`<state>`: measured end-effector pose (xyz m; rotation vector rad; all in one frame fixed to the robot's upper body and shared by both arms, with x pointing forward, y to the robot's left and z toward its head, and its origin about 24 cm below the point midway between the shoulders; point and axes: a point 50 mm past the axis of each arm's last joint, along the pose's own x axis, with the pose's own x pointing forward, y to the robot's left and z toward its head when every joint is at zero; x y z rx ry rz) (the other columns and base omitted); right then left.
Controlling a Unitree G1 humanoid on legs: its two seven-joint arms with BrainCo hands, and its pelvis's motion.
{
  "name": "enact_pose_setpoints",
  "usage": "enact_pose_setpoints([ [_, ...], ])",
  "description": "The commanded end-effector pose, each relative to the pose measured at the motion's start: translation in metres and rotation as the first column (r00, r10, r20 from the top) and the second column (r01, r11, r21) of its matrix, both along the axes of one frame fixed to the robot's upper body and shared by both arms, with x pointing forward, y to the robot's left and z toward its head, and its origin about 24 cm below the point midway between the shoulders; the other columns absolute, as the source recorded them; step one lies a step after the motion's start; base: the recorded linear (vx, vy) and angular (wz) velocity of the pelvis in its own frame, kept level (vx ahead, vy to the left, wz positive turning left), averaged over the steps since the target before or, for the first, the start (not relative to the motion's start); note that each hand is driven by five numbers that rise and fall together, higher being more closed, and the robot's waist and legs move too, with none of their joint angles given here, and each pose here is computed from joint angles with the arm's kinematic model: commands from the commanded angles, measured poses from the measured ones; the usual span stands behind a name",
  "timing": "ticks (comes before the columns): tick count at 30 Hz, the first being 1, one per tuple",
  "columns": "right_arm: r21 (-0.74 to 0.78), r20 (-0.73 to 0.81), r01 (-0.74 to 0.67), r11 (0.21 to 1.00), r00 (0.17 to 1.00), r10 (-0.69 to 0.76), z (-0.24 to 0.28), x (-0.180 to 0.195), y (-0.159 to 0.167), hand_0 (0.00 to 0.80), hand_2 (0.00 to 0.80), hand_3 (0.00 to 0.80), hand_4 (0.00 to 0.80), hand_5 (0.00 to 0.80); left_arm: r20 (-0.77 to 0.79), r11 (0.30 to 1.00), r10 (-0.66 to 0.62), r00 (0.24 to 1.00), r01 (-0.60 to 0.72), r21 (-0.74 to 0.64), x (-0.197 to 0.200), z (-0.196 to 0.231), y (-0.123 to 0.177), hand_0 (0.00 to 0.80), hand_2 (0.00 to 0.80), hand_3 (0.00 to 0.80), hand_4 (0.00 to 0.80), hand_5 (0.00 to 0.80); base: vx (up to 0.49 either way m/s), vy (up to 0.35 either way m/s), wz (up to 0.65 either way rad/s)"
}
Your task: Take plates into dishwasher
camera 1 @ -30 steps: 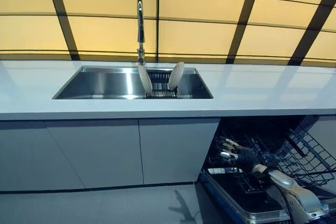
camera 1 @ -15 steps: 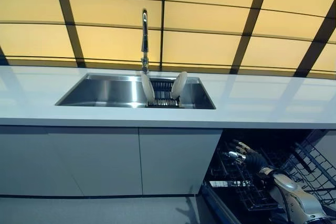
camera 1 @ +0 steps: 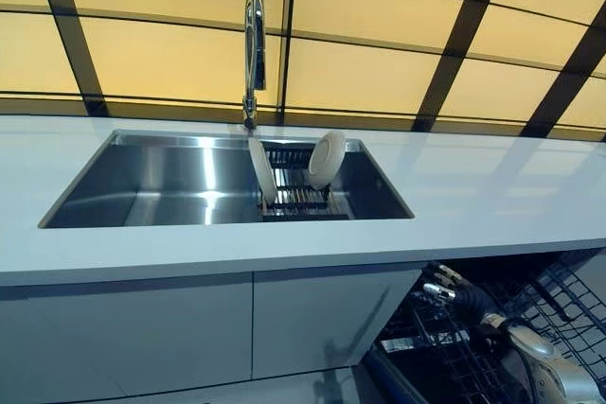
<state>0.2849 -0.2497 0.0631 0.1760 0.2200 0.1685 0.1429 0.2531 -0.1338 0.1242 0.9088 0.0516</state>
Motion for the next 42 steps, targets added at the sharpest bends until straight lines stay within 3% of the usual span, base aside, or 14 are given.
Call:
enact_pose_setpoints([
  [1, -0.041, 0.075, 0.046, 0.998, 0.996, -0.042, 0.016, 0.016, 0.001, 0.0, 0.0, 0.0, 0.0, 0.0, -0.094, 0.99, 0.117, 0.989, -0.108, 0.092, -0.015, -0.008, 0.008, 0.0, 0.0, 0.0, 0.0, 0.0, 0.097, 0.07, -0.36],
  [6, -0.024, 0.06, 0.102, 0.994, 0.993, -0.101, 0.012, 0.02, 0.001, 0.0, 0.0, 0.0, 0.0, 0.0, -0.126, 0.985, 0.144, 0.982, -0.13, 0.117, -0.023, -0.011, 0.007, 0.0, 0.0, 0.0, 0.0, 0.0, 0.101, 0.079, -0.18],
  [13, -0.037, 0.01, 0.216, 0.976, 0.976, -0.215, -0.007, -0.003, -0.015, 0.0, 0.0, 0.0, 0.0, 0.0, -0.216, 0.99, -0.099, 0.971, 0.118, 0.078, -0.031, -0.015, 0.0, 0.0, 0.0, 0.0, 0.0, 0.0, 0.192, 0.19, 0.3],
  [22, -0.05, 0.058, 0.239, 0.97, 0.97, -0.237, 0.008, 0.003, -0.028, 0.0, 0.0, 0.0, 0.0, 0.0, -0.098, 0.995, -0.071, 0.993, 0.076, 0.057, -0.001, -0.003, -0.003, 0.0, 0.0, 0.0, 0.0, 0.0, 0.214, -0.155, 0.44],
  [26, -0.055, 0.044, 0.241, 0.969, 0.97, -0.239, 0.012, 0.008, -0.026, 0.0, 0.0, 0.0, 0.0, 0.0, -0.083, 1.0, 0.01, 0.997, -0.009, 0.018, -0.009, -0.008, -0.009, 0.0, 0.0, 0.0, 0.0, 0.0, 0.181, -0.148, 0.29],
  [29, -0.069, 0.033, 0.239, 0.969, 0.971, -0.237, 0.008, 0.007, -0.022, 0.0, 0.0, 0.0, 0.0, 0.0, -0.117, 0.998, -0.047, 0.992, 0.05, 0.023, -0.016, -0.012, -0.014, 0.0, 0.0, 0.0, 0.0, 0.0, 0.159, -0.114, 0.03],
  [37, -0.121, 0.038, 0.241, 0.963, 0.97, -0.238, 0.009, 0.013, -0.017, 0.0, 0.0, 0.0, 0.0, 0.0, -0.147, 0.999, 0.021, 0.989, -0.017, 0.027, -0.034, -0.016, -0.004, 0.0, 0.0, 0.0, 0.0, 0.0, 0.078, -0.059, -0.34],
  [42, -0.151, 0.129, 0.297, 0.943, 0.952, -0.279, 0.027, 0.026, -0.011, 0.0, 0.0, 0.0, 0.0, 0.0, -0.134, 0.999, -0.015, 0.991, 0.02, 0.035, -0.033, -0.015, -0.005, 0.0, 0.0, 0.0, 0.0, 0.0, 0.112, -0.099, -0.04],
])
